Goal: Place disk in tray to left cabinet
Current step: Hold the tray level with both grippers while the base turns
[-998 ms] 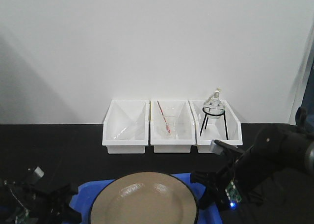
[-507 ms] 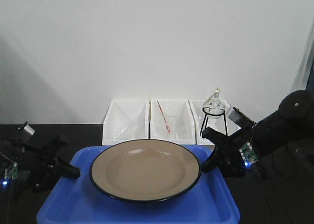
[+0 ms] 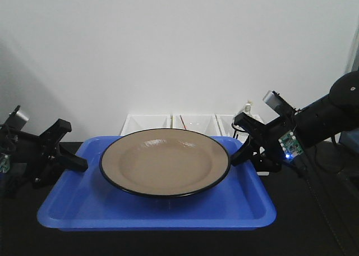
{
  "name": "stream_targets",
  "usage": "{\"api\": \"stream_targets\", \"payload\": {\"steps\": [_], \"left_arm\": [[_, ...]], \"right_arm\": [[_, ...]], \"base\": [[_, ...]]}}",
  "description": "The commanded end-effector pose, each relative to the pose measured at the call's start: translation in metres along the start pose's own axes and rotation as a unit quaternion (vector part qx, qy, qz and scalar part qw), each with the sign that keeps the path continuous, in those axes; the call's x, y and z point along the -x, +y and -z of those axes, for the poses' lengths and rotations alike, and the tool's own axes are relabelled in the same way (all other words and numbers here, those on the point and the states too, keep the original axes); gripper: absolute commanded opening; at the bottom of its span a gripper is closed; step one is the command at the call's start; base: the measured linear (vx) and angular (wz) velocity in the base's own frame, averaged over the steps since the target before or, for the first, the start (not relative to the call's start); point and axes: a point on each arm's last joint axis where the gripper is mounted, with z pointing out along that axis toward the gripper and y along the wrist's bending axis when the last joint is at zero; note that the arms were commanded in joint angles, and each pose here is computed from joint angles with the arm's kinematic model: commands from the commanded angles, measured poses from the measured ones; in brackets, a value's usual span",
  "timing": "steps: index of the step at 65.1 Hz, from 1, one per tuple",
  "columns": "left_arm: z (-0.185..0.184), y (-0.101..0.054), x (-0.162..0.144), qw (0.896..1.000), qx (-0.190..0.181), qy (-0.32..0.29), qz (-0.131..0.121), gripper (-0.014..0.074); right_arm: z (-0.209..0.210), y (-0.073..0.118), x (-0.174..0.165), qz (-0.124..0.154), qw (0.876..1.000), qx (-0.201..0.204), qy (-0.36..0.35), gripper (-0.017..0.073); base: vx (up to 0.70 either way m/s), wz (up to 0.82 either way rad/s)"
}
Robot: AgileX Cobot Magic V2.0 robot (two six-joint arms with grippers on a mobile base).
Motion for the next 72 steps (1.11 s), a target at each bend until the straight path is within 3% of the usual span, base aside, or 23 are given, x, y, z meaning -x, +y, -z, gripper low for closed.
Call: {"api": "stream_targets", "payload": {"steps": [1,32,72], "left_arm": [[0.0245,-0.0502,-0.0095,0.992,-0.121,-0.006,0.032,-0.0001],[0.0275,-0.0543,-0.011,0.99,-0.132,-0.002,0.041,-0.0001],[0.0289,-0.0545,-0.0118,0.991,-0.127,-0.004,0.035,-0.0001]], "right_arm": [[0.031,0.0467,-0.0091,0.003,0.994,0.105,-0.016,-0.0006],[0.0334,0.0523,-0.0095,-0.006,0.991,0.131,-0.012,-0.0006],[0.0334,0.0522,-0.0081,-0.003,0.991,0.13,-0.021,-0.0006]], "base": [[0.0,0.0],[0.0,0.0],[0.0,0.0]]}}
